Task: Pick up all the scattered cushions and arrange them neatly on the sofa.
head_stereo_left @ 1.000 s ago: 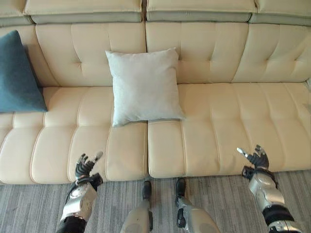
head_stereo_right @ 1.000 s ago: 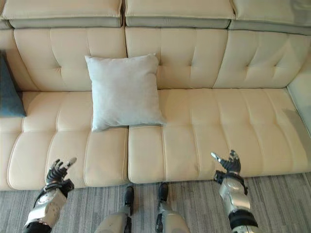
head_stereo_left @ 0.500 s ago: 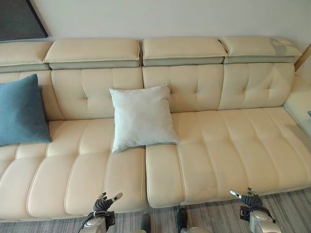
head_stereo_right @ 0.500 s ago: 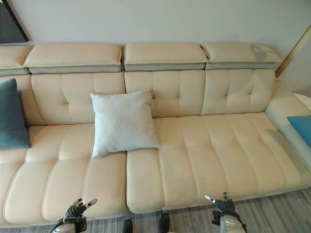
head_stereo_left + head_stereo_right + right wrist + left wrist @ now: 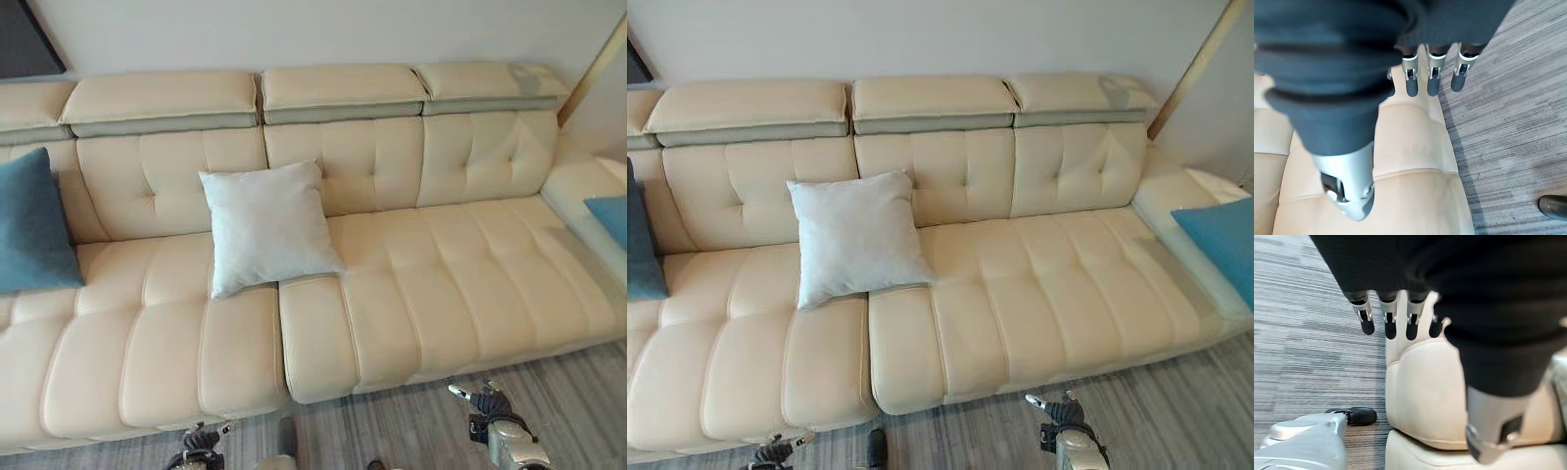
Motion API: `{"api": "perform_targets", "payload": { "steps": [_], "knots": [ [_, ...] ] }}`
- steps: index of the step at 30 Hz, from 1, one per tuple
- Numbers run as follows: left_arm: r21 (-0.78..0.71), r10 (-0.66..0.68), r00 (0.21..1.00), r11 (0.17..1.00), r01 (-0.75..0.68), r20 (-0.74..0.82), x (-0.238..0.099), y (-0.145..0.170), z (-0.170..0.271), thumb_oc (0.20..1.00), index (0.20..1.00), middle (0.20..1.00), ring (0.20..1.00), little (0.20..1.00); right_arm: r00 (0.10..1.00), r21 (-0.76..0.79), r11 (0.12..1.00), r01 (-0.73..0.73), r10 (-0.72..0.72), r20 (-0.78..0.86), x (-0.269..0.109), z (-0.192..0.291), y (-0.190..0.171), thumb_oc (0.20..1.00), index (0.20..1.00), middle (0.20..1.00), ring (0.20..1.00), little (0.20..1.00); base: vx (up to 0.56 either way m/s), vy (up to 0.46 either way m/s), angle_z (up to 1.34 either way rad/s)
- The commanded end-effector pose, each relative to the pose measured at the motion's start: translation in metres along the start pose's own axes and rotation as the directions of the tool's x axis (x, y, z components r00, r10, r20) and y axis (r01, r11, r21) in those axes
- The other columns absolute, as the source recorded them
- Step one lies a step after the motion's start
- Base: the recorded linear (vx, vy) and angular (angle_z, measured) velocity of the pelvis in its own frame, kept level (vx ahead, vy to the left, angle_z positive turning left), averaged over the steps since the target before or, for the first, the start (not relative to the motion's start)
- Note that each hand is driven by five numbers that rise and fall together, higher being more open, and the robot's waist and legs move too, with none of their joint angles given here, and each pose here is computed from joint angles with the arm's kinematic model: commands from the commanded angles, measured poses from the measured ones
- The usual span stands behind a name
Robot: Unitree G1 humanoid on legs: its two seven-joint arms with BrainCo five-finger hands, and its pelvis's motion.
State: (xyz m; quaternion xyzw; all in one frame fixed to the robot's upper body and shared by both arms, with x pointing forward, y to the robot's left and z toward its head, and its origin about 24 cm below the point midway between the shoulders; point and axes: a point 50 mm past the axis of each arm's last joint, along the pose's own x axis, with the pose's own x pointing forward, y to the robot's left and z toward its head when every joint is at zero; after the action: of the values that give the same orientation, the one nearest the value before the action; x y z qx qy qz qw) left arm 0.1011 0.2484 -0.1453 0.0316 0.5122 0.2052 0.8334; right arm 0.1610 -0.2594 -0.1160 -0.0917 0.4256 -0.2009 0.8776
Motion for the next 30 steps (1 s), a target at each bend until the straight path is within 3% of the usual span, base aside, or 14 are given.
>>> {"api": "perform_targets", "payload": {
  "steps": [1, 13, 30],
  "knots": [
    [0.011, 0.018, 0.992, 1.0, -0.02, 0.124, 0.004, 0.003, 0.04, 1.0, 1.0, 1.0, 1.0, 1.0, 0.99, -0.034, 0.999, 0.029, -0.024, 0.138, 0.002, 0.034, -0.008, 1.0, 1.0, 1.0, 1.0, 1.0, -0.35, -0.281, 0.25],
    [0.03, -0.051, 0.987, 0.998, 0.047, 0.151, 0.001, -0.013, 0.043, 1.0, 1.0, 1.0, 1.0, 1.0, 0.992, -0.119, 0.993, 0.019, -0.004, 0.123, 0.004, 0.031, -0.007, 1.0, 1.0, 1.0, 1.0, 1.0, -0.15, -0.076, 0.08],
    [0.135, -0.09, 0.994, 0.988, 0.081, 0.066, 0.001, -0.024, 0.022, 1.0, 1.0, 1.0, 1.0, 1.0, 1.0, -0.072, 0.997, 0.019, -0.019, 0.004, 0.0, -0.002, -0.006, 1.0, 1.0, 1.0, 1.0, 1.0, -0.06, 0.093, -0.12]
  ]
}}
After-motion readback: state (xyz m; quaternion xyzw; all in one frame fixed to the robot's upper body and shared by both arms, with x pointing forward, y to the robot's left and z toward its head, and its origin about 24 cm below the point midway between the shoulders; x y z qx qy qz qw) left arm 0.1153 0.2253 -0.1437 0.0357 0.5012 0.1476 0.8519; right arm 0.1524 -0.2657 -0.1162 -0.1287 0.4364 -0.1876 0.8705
